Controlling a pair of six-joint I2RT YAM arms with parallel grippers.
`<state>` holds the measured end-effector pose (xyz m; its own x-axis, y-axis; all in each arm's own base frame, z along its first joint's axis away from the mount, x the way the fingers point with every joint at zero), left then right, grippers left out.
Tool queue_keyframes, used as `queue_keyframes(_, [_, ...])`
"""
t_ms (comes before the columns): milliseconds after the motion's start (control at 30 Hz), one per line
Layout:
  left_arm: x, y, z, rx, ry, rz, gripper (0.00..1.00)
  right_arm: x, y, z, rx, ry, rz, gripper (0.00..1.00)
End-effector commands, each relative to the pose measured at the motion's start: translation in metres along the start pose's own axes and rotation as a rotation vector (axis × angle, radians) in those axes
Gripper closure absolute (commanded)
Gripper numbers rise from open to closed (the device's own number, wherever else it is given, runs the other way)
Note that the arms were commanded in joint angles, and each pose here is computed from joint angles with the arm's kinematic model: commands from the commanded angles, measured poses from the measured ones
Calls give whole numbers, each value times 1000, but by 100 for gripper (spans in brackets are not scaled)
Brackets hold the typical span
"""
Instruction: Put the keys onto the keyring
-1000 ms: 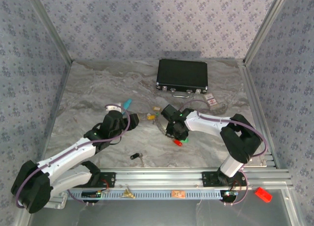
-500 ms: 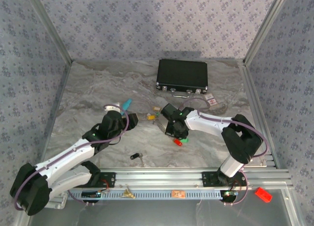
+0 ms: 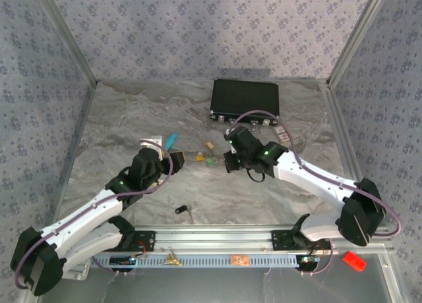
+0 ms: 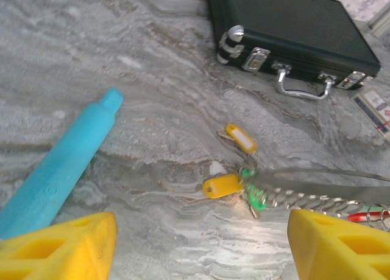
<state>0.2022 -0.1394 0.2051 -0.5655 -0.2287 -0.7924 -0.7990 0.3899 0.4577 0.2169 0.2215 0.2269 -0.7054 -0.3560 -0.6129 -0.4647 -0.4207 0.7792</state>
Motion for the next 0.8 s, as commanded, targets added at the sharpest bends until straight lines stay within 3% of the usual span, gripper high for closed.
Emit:
queue_keyframes(0, [-30,11,-26,124,-151,-101,28,-23,21,10,-112,280,-172,100])
queue_keyframes(233, [-28,10,-46,305,-458,-108,42,-19,37,11,-234,485,-329,100])
queue_keyframes(467, [-14,5,-61,510,-663,-126,56,-13,42,10,-312,605,-358,100])
queue_keyframes(767, [-2,-17,-86,754,-714,-65,66,-12,40,14,-416,644,-308,100])
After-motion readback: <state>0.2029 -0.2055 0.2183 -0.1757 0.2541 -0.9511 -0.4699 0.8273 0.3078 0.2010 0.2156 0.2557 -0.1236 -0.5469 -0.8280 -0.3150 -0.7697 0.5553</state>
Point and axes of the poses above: each hand's point on the last joint's axis, 136 mm out from that joint toward the fingers, its own y axis back along the fingers, its own z axis along the line the jaws close on, x = y × z, the point moved 8 cm from there along y, back along the fingers, and after that the axes turned 4 degrees about y, right-handed, at the moved point
